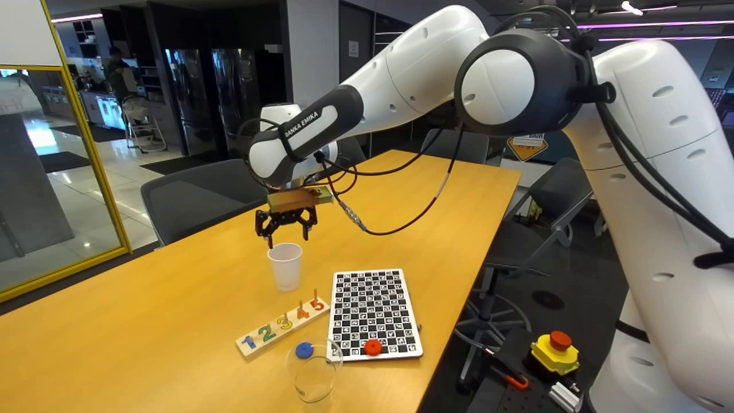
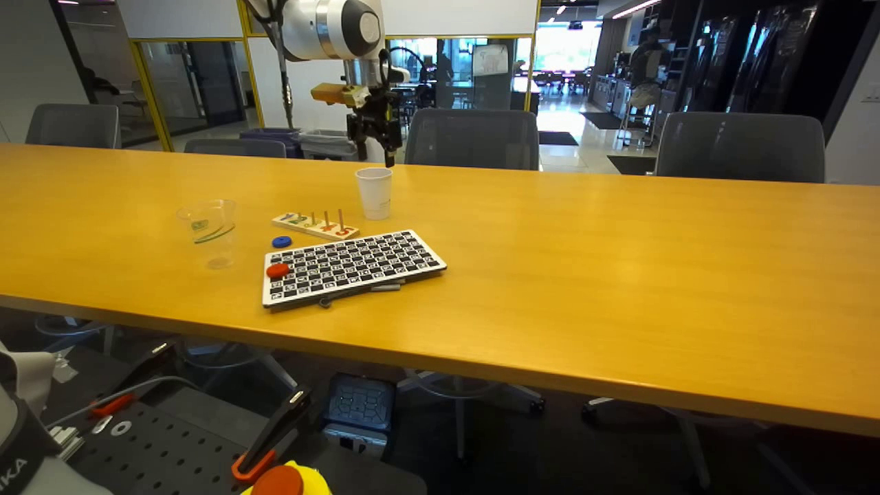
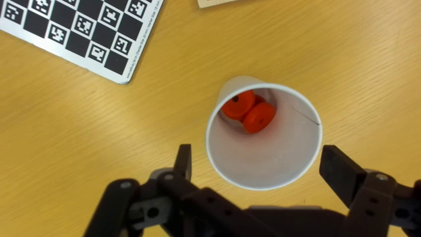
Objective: Place the orange rings inside the white cup then put the blue ring in the clear cup
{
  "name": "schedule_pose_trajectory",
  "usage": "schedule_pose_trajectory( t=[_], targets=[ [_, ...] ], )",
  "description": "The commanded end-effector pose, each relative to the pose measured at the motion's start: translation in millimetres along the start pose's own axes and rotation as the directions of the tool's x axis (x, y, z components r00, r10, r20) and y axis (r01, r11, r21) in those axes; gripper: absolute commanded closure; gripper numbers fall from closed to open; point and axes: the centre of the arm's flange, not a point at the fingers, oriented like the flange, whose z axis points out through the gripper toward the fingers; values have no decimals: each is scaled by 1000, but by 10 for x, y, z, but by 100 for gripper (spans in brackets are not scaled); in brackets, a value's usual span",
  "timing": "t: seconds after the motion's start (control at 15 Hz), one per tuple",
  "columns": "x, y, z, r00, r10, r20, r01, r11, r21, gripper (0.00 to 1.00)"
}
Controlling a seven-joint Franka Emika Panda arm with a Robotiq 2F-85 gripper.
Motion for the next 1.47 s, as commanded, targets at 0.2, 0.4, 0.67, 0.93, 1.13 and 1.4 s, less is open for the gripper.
schedule_pose_trajectory(
  t=[0.2,0.4,0.67,0.93,1.13,1.4],
  targets=[
    [-815,178,-162,999,33,34,-33,999,-12,0],
    [-1179,109,-12,998,-28,54,28,1000,3,0],
    [-1549,-64,239,992,-108,68,106,994,31,0],
    [-1813,-187,535,984,-160,74,157,987,38,0],
    [-1936,-228,676,979,-187,85,185,982,38,0],
    [-2033,-288,790,971,-224,86,221,974,45,0]
  ],
)
